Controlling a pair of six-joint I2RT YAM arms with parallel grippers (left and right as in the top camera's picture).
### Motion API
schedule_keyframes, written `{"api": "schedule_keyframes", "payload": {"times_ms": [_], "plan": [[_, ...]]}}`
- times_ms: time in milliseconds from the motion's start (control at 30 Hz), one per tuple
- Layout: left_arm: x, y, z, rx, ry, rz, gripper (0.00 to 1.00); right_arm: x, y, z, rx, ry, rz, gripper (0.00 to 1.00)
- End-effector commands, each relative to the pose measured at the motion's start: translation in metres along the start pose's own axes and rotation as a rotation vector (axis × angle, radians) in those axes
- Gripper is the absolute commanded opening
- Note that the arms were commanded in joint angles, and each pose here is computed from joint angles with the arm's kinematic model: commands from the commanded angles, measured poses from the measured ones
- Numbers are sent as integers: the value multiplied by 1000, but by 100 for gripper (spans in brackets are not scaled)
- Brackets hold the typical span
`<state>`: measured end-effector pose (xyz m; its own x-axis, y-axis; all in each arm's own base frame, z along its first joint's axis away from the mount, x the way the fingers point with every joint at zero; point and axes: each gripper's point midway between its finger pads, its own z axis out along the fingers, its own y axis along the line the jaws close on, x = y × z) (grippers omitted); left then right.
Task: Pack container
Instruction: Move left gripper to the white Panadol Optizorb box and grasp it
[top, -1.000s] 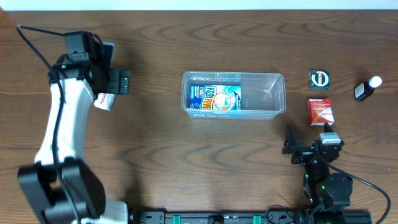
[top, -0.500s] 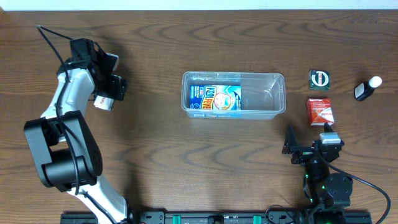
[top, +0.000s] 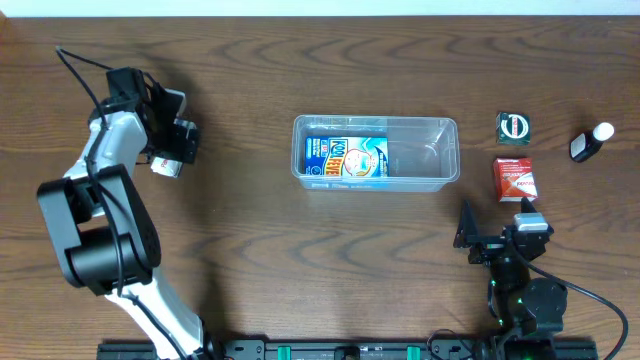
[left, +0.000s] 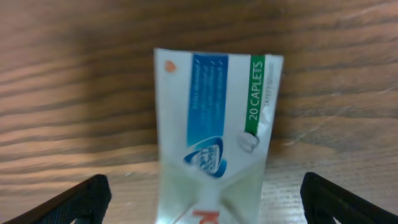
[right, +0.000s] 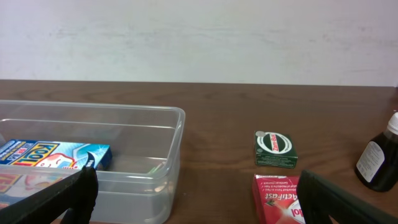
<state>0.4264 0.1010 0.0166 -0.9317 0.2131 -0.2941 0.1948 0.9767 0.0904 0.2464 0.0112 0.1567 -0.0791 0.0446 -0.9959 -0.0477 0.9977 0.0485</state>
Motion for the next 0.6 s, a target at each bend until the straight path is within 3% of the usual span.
{"api": "schedule_keyframes", "payload": {"times_ms": [0,133,200,400,567], "plan": [[6,-4,12,27,18,6,98,1,-1,0,1,3,-10,99],[5,-4,16,26,16,6,100,1,-1,0,1,3,-10,99],[3,-3,16,21,8,6,91,1,-1,0,1,3,-10,99],[1,-2,16,17,-1,7,83,1,-1,0,1,3,-10,99],[1,-2,16,18,0,7,67,1,-1,0,1,3,-10,99]]}}
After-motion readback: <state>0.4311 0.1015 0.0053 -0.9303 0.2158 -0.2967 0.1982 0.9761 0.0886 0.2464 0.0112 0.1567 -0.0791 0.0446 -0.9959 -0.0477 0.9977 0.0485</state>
